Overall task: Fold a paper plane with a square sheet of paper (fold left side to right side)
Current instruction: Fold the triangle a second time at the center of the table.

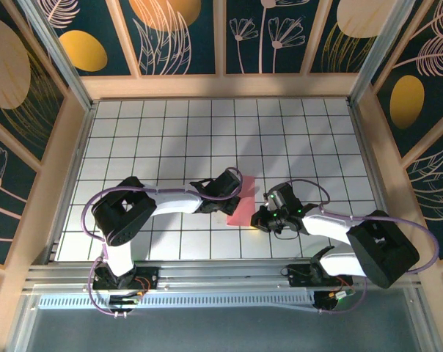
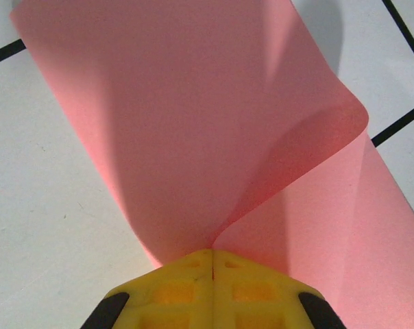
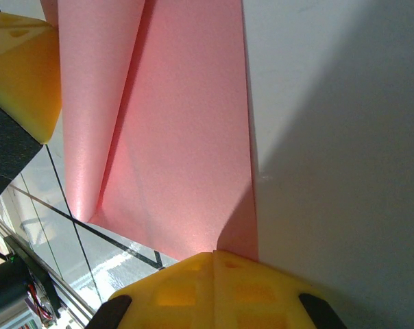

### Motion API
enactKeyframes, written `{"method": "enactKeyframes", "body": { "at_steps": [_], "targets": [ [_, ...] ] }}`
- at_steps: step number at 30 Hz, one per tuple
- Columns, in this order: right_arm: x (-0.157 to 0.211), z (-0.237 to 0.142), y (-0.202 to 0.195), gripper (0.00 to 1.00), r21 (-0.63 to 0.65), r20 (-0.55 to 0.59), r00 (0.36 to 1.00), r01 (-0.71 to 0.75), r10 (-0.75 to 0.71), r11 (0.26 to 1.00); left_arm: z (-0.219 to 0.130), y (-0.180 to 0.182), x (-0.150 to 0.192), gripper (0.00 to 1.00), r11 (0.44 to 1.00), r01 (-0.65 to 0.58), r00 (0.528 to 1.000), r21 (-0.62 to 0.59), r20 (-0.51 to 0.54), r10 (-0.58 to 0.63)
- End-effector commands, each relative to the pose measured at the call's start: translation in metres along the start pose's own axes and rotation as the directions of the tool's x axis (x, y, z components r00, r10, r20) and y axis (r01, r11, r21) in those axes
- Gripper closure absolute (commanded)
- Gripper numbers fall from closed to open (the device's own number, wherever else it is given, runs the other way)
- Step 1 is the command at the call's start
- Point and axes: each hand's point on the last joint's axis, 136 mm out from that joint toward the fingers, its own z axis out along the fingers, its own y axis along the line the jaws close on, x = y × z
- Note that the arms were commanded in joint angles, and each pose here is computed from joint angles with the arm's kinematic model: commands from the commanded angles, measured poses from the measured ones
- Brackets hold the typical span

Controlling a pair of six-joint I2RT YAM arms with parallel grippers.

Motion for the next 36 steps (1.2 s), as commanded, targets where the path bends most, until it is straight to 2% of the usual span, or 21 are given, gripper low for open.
{"method": "enactKeyframes", "body": {
  "at_steps": [1, 21, 28, 36],
  "targets": [
    [0.007, 0.003, -0.024, 1.0, 0.105, -0.016, 1.0, -0.024, 0.026, 0.994, 0.002, 0.009, -0.001, 1.0, 0.999, -0.013, 1.0, -0.04, -0.012, 0.013],
    [0.006, 0.002, -0.021, 1.0, 0.091, -0.012, 1.0, -0.022, 0.023, 0.996, 0.011, 0.002, 0.007, 1.0, 1.0, -0.024, 0.999, 0.002, -0.047, 0.024],
    [-0.007, -0.008, 0.01, 1.0, -0.012, 0.025, 1.0, 0.007, -0.007, 1.0, 0.016, 0.003, 0.016, 1.0, 1.0, -0.026, 0.996, 0.005, -0.08, 0.026],
    [-0.022, -0.029, 0.031, 1.0, -0.094, 0.092, 0.996, 0.018, -0.01, 0.995, 0.012, 0.001, 0.012, 1.0, 1.0, -0.022, 0.998, 0.012, -0.065, 0.023]
  ]
}}
